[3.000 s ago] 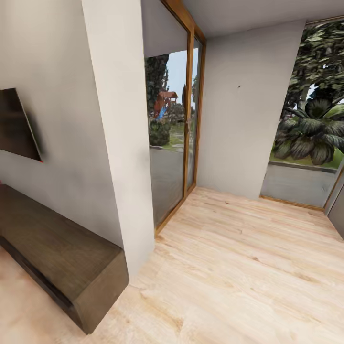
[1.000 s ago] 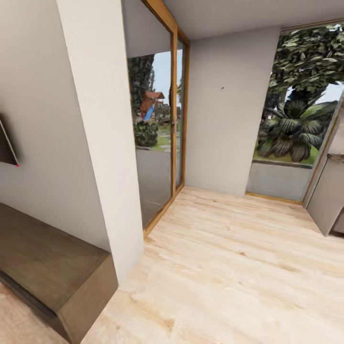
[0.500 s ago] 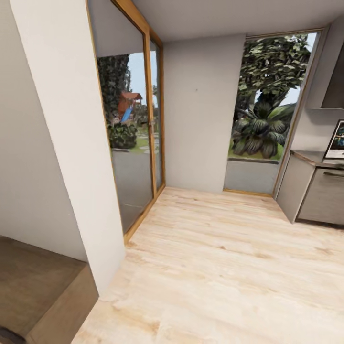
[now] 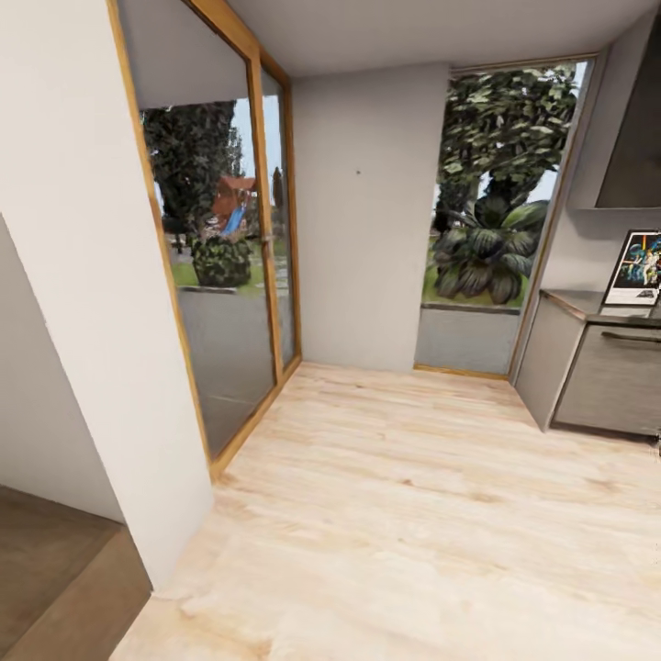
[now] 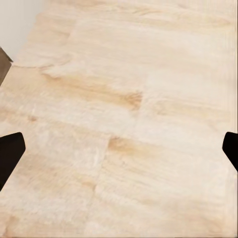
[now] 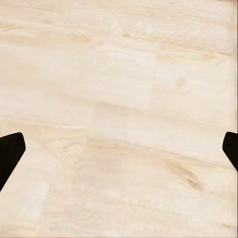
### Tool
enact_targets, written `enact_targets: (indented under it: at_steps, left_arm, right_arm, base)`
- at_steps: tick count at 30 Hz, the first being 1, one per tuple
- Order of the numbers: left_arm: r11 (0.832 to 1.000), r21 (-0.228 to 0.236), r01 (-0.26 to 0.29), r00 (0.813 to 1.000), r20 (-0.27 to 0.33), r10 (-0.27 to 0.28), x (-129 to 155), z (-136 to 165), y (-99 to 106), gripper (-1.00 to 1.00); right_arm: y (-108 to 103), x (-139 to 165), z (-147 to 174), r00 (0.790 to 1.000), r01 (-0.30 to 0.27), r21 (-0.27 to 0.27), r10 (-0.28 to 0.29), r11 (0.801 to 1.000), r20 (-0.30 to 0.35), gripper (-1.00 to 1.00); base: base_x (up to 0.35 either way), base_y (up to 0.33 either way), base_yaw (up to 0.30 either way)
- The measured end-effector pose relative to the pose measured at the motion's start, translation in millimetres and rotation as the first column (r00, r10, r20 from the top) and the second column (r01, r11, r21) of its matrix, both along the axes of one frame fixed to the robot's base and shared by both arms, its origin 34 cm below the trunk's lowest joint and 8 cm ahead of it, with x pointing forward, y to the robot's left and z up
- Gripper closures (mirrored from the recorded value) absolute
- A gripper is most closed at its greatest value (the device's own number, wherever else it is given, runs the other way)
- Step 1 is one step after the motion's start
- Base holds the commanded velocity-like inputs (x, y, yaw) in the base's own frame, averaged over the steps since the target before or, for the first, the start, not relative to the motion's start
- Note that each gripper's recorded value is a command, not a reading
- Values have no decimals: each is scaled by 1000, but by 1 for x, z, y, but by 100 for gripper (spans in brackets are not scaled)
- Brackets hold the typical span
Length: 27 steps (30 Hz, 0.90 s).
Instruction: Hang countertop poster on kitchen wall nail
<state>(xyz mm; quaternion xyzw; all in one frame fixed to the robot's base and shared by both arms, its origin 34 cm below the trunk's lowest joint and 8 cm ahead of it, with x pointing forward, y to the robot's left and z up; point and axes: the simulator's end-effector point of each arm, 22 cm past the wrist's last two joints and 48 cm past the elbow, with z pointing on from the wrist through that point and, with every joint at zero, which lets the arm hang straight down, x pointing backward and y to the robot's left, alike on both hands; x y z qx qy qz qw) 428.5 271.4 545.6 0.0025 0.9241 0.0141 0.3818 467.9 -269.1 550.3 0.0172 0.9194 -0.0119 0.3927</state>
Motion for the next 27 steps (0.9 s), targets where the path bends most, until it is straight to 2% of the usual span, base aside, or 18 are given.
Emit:
enact_targets:
  at_steps: [27]
  left_arm:
    - [1000, 1, 0, 1000, -1, 0, 0, 0, 0, -100]
  right_arm:
    - [0, 0, 0, 1000, 0, 1, 0, 1000, 1, -100]
  base:
    - [229, -272, -285]
